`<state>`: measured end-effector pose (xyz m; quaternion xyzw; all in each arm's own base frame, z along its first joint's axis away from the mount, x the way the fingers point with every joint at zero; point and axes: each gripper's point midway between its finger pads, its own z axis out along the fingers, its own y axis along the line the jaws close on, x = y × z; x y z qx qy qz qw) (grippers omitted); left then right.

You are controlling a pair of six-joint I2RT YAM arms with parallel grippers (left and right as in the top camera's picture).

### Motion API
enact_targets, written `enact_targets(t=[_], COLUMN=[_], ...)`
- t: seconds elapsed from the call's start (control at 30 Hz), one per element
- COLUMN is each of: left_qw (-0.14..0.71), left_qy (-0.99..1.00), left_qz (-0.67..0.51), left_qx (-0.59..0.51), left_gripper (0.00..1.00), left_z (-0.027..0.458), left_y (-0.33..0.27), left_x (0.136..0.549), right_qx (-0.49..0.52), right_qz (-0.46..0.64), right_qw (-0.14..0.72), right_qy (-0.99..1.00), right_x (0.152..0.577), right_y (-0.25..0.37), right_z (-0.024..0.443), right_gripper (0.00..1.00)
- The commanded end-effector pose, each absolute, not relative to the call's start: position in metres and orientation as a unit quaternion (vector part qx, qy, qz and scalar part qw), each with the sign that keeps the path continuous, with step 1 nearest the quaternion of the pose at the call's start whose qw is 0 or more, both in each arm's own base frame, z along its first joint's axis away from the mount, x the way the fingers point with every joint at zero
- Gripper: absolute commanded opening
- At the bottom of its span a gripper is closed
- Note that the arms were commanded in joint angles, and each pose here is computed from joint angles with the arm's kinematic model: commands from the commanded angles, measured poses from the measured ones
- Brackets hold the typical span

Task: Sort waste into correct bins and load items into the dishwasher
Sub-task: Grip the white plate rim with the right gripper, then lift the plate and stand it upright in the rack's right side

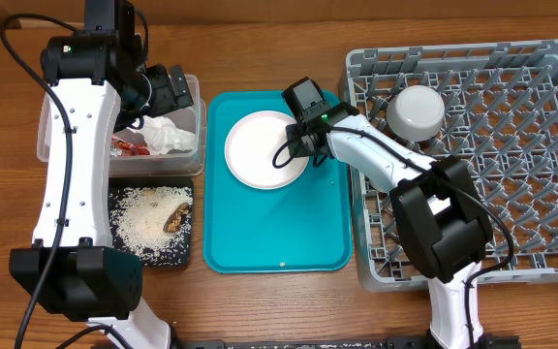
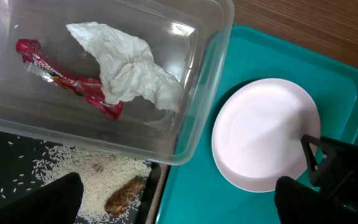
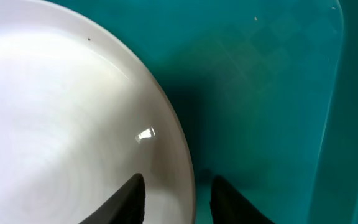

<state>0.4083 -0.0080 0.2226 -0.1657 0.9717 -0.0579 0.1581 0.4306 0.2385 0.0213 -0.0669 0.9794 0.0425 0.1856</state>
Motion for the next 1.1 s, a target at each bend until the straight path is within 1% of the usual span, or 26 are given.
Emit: enact_targets(t=[0.0,0.17,0.23,0.27,0.3,0.33,0.47,0.6,0.73,0.9,1.07], left_qw=[0.161,0.161,0.161,0.161,0.161,0.161,0.161,0.161,0.161,0.161,0.161], left_qy=[0.970,0.970,0.970,0.970,0.970,0.970,0.970,0.970,0.970,0.970,0.970], left_qz=[-0.053,-0.053,-0.053,-0.053,-0.053,-0.053,-0.053,-0.053,-0.053,-0.053,-0.053], left_qx=[-0.172,-0.172,-0.172,-0.172,-0.172,-0.172,-0.172,-0.172,-0.172,-0.172,-0.172], left_gripper=[1.00,1.00,1.00,1.00,1.00,1.00,1.00,1.00,1.00,1.00,1.00], left_z=[0.224,0.224,0.224,0.224,0.224,0.224,0.224,0.224,0.224,0.224,0.224], left_y=[-0.006,-0.006,-0.006,-0.006,-0.006,-0.006,-0.006,-0.006,-0.006,-0.006,-0.006], left_x=[0.407,0.407,0.407,0.407,0.407,0.407,0.407,0.407,0.407,0.407,0.407], right_qx=[-0.054,-0.054,-0.054,-0.055,-0.054,-0.055,-0.054,-0.059,-0.075,-0.087,-0.085], right_qz=[0.041,0.039,0.038,0.038,0.038,0.039,0.049,0.060,0.037,-0.039,-0.160], right_qw=[0.178,0.173,0.172,0.171,0.172,0.175,0.194,0.241,0.310,0.380,0.437], right_qy=[0.982,0.983,0.983,0.983,0.983,0.982,0.978,0.967,0.947,0.920,0.881], right_x=[0.427,0.420,0.418,0.418,0.418,0.418,0.423,0.435,0.442,0.432,0.415], right_y=[0.236,0.232,0.231,0.231,0.231,0.232,0.235,0.235,0.217,0.160,0.077], right_z=[0.014,0.000,-0.003,-0.003,-0.002,0.001,0.021,0.076,0.146,0.229,0.306], right_gripper=[0.34,0.34,0.24,0.14,0.06,0.04,0.04,0.04,0.04,0.04,0.04])
